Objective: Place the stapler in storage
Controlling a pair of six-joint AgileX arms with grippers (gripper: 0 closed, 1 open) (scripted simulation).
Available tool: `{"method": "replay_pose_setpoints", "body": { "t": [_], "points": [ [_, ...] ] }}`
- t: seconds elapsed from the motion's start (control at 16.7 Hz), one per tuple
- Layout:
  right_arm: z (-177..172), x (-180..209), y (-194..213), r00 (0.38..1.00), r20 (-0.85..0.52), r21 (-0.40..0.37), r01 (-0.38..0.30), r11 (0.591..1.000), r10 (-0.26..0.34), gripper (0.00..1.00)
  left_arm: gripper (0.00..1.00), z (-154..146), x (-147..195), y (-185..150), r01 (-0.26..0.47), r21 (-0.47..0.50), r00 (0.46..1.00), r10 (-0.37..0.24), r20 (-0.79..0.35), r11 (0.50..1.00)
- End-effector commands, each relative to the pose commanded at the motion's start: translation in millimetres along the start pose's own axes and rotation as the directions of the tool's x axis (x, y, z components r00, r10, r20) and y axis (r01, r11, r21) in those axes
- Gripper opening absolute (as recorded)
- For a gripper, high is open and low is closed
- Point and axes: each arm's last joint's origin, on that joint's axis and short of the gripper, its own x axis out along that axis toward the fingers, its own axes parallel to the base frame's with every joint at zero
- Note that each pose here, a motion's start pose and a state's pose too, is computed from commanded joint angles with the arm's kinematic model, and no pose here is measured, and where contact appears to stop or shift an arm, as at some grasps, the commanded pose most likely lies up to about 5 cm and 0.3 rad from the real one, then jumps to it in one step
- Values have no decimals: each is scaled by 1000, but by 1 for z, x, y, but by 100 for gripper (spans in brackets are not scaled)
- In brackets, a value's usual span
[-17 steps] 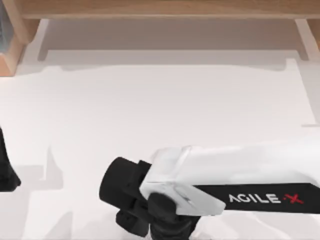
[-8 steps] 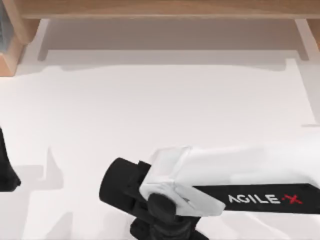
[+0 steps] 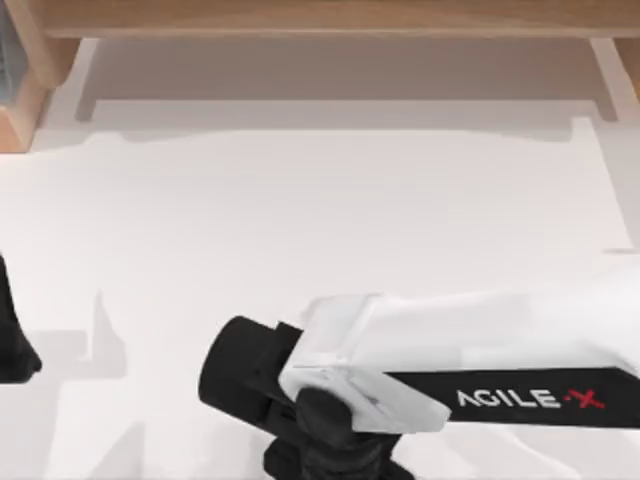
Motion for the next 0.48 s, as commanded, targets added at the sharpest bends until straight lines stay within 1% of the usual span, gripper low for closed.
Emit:
{"method": "replay_pose_setpoints", "body": {
  "t": [0.3,0.48],
  "points": [
    [1,-2,0,1000,0,3,-1,1000,1,0,100,0,0,0,0,0,1000,0,0,1000],
    [1,-16,0,1000,-1,5,1,1000,-1,0,100,0,0,0,0,0,1000,0,0,1000]
  ]
}}
